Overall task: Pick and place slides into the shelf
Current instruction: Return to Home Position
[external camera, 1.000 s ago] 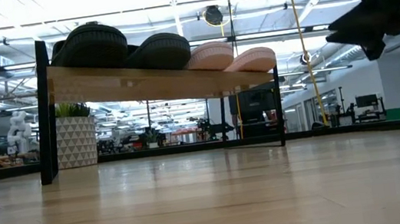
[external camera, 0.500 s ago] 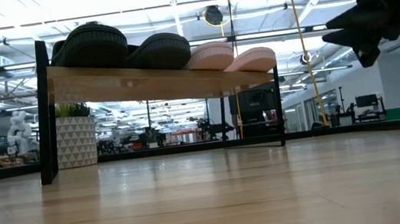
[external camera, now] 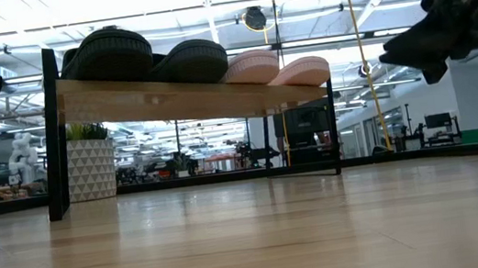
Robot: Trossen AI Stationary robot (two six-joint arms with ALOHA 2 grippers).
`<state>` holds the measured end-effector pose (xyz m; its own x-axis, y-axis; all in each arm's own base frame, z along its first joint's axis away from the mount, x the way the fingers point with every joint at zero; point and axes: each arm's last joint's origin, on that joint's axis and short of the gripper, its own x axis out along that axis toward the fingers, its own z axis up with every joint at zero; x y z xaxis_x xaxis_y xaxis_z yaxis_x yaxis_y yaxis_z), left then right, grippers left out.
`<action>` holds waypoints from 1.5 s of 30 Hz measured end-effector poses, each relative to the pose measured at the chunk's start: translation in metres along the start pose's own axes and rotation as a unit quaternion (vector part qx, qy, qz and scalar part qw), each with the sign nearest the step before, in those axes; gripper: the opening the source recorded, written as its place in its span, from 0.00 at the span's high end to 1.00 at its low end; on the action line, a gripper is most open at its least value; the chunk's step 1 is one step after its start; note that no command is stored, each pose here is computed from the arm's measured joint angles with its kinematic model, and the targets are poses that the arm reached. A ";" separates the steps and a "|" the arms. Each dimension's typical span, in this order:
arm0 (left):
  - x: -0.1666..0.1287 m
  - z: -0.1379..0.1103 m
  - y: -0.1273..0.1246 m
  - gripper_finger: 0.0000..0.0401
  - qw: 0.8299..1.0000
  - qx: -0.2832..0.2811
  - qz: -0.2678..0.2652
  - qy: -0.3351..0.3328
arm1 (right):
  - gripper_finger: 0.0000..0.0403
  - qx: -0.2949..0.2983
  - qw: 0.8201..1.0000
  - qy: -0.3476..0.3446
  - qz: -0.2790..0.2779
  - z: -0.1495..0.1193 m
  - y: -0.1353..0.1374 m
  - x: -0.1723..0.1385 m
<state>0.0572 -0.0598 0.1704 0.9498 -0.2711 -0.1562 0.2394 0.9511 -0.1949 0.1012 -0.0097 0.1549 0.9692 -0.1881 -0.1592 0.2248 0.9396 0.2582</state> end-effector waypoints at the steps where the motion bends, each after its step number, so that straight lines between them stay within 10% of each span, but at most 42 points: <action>1: 0.000 0.000 0.000 0.52 1.000 0.007 0.001 0.000 | 0.70 -0.001 1.000 0.006 -0.007 -0.001 -0.001 0.001; 45: 0.002 -0.004 -0.006 0.52 0.997 -0.038 -0.059 0.041 | 0.70 -0.038 0.998 -0.046 -0.002 0.010 0.003 0.005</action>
<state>0.0574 -0.0663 0.1676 0.8956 -0.3946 -0.2056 0.3297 0.8988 -0.2890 0.1078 -0.0109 0.1644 0.9745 -0.2133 -0.0701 0.2228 0.9573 0.1841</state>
